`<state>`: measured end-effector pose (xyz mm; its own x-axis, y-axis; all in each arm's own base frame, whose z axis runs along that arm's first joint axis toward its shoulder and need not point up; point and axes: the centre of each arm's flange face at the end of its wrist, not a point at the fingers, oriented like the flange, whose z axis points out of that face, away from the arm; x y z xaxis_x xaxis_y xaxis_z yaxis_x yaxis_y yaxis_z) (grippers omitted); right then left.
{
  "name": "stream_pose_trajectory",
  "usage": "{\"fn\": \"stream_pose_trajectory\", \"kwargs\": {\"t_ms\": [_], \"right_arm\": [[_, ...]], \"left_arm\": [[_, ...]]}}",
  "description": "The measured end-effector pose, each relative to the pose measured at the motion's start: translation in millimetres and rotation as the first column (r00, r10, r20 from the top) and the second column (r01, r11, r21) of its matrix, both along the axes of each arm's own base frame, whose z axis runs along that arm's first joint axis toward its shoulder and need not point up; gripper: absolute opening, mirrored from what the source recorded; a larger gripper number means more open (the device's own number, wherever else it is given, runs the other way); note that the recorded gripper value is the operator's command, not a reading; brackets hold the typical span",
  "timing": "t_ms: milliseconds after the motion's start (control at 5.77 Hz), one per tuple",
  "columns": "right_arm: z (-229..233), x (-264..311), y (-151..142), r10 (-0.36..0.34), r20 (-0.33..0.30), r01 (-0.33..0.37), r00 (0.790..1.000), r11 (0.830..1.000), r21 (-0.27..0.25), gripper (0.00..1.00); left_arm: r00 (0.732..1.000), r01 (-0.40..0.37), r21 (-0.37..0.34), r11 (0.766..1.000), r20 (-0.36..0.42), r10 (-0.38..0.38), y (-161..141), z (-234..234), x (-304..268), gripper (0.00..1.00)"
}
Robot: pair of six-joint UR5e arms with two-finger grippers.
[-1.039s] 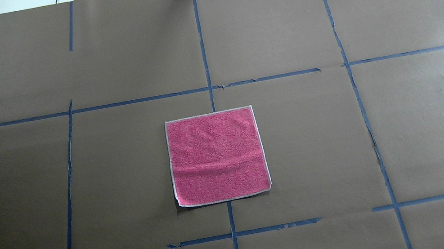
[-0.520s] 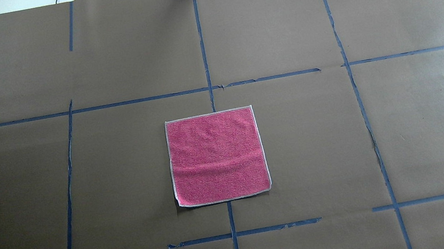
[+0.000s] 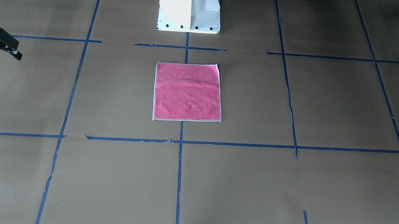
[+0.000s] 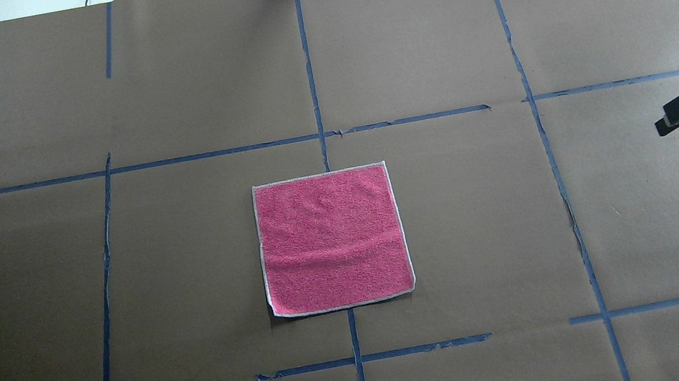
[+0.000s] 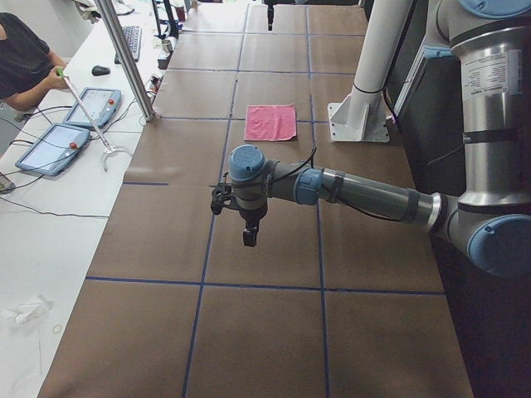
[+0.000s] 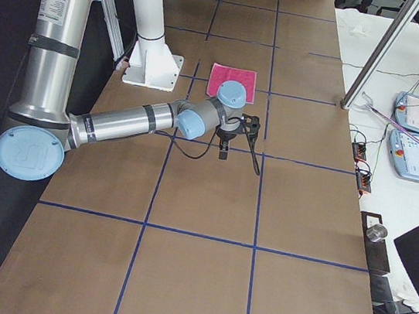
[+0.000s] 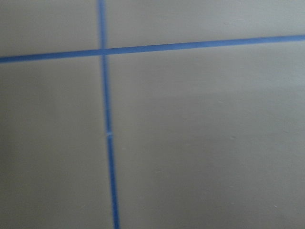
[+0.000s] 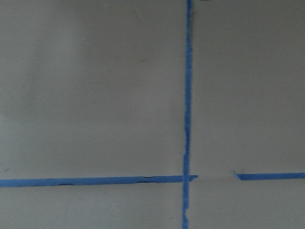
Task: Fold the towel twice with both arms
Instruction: 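Move the left and right grippers to the towel's two nearest corners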
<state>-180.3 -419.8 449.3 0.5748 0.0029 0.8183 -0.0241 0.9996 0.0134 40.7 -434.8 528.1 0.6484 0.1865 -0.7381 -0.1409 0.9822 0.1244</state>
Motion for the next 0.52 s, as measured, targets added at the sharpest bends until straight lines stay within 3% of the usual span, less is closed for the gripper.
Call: {"fn": "stream_pose_trajectory", "kwargs": {"t_ms": [520], "right_arm": [[-99, -163, 39, 0.101, 0.028, -0.096, 0.995, 0.987, -0.128, 1.0]], "left_arm": [[0.999, -0.016, -0.071, 0.997, -0.053, 0.012, 1, -81, 122, 1.0]]}}
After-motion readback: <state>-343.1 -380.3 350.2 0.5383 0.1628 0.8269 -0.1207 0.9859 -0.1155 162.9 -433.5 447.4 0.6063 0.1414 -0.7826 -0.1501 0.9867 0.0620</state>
